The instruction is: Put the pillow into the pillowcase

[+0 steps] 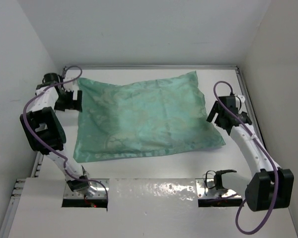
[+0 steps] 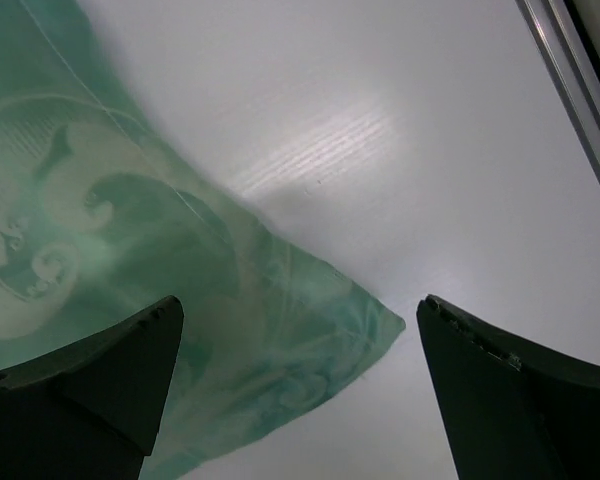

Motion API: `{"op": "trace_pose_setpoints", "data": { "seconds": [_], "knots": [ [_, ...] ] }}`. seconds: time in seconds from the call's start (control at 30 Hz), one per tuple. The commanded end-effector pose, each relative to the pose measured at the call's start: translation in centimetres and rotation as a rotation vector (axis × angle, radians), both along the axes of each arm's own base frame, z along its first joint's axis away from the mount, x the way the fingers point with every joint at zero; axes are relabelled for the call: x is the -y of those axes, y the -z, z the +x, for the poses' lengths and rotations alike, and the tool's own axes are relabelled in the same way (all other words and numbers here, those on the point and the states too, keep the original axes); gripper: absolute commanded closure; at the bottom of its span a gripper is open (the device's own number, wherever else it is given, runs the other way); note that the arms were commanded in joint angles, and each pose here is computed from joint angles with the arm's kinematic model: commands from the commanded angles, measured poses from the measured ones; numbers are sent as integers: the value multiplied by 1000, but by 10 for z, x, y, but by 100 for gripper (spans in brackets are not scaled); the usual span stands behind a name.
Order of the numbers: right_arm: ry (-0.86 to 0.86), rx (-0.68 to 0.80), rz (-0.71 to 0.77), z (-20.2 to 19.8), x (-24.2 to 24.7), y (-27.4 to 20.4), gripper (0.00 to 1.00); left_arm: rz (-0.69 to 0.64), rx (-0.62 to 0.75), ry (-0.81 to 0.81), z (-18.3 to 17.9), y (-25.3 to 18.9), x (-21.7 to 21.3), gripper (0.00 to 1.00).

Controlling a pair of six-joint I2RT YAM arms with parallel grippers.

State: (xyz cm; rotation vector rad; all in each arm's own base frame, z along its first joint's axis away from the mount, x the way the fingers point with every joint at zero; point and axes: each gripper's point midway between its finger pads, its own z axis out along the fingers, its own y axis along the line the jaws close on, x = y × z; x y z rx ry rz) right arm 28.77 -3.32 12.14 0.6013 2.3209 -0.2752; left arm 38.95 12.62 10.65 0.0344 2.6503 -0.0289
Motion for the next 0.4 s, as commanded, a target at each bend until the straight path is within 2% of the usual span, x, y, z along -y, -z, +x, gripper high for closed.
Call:
{"op": "trace_pose_setpoints", "data": {
  "seconds": [0.0, 0.27, 0.37],
  "knots": [
    [102, 140, 7, -3, 9, -26, 1, 34, 15, 2, -22, 1, 2, 0],
    [100, 135, 4, -23, 11, -20, 1, -24, 33, -16, -36, 12, 18, 0],
    [119, 175, 6, -27, 13, -19, 1, -53, 34, -18, -37, 18, 24, 0]
  ]
}}
